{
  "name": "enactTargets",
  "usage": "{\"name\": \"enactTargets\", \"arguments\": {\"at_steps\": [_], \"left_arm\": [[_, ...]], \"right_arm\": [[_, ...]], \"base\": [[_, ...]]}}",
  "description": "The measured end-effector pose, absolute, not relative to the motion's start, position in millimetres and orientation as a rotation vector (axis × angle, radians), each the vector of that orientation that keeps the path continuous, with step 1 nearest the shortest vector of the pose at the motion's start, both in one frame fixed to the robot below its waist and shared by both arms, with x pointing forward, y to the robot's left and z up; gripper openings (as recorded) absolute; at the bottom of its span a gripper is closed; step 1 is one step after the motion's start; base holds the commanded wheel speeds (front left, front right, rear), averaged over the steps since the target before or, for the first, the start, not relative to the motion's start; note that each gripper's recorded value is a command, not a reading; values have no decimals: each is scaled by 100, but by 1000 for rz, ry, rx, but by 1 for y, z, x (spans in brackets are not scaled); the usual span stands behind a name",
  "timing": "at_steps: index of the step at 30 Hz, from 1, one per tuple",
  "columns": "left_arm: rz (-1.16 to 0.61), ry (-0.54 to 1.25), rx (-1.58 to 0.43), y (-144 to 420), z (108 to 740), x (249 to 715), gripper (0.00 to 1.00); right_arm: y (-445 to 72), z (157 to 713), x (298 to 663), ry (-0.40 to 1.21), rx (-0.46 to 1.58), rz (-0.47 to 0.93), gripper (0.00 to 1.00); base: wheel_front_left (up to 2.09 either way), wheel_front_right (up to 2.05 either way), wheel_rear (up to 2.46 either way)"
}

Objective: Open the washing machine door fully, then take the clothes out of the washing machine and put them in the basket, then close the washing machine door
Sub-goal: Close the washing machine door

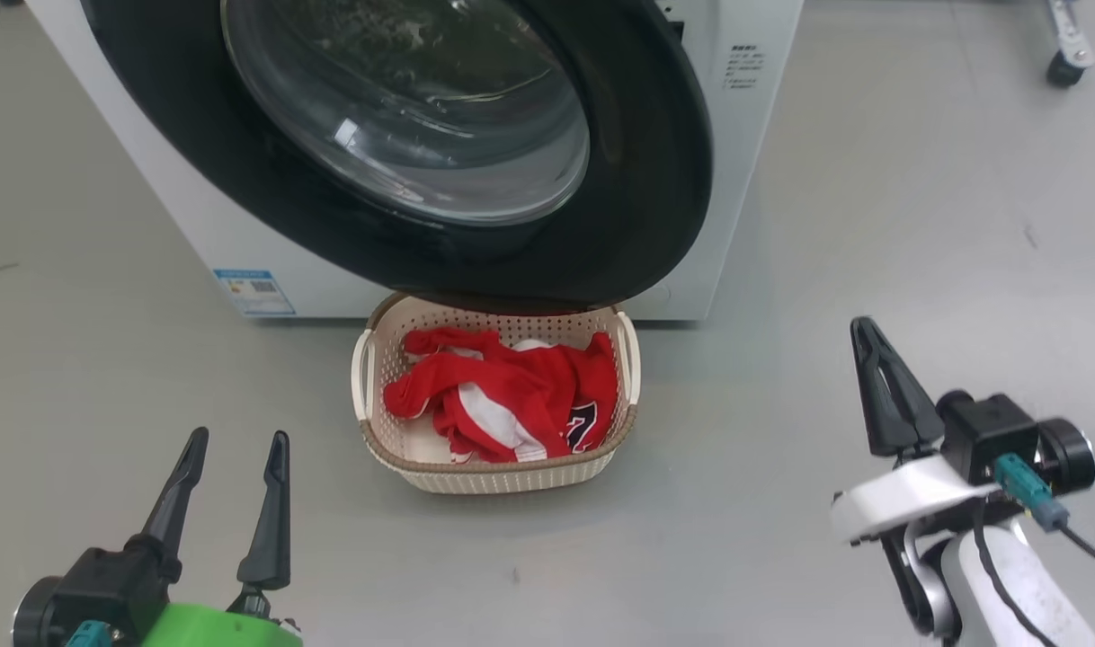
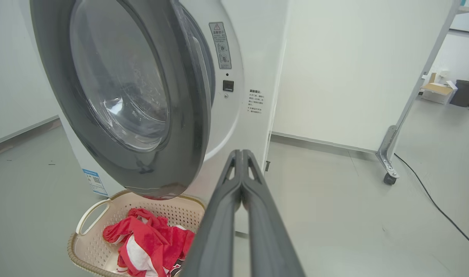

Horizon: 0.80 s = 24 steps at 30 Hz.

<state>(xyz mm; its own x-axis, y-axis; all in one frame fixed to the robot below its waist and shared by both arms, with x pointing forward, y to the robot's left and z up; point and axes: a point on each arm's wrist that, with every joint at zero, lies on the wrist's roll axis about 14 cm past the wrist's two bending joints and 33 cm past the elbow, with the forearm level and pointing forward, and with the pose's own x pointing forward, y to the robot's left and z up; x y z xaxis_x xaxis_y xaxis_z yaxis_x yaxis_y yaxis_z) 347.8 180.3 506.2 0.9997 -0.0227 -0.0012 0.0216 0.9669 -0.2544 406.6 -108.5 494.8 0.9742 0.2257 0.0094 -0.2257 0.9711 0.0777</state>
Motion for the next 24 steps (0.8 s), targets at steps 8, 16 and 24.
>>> {"name": "enactTargets", "arguments": {"at_steps": [8, 16, 24], "left_arm": [[11, 4, -249, 192, 503, 360, 100], [47, 7, -245, 202, 496, 369, 100], [83, 32, -228, 215, 485, 369, 100]], "right_arm": [[-68, 506, 449, -23, 61, 389, 0], [-22, 510, 483, -30, 57, 552, 0], [3, 503, 511, -11, 65, 608, 0]], "base": [[0, 0, 0], [0, 0, 0], [0, 0, 0]]}}
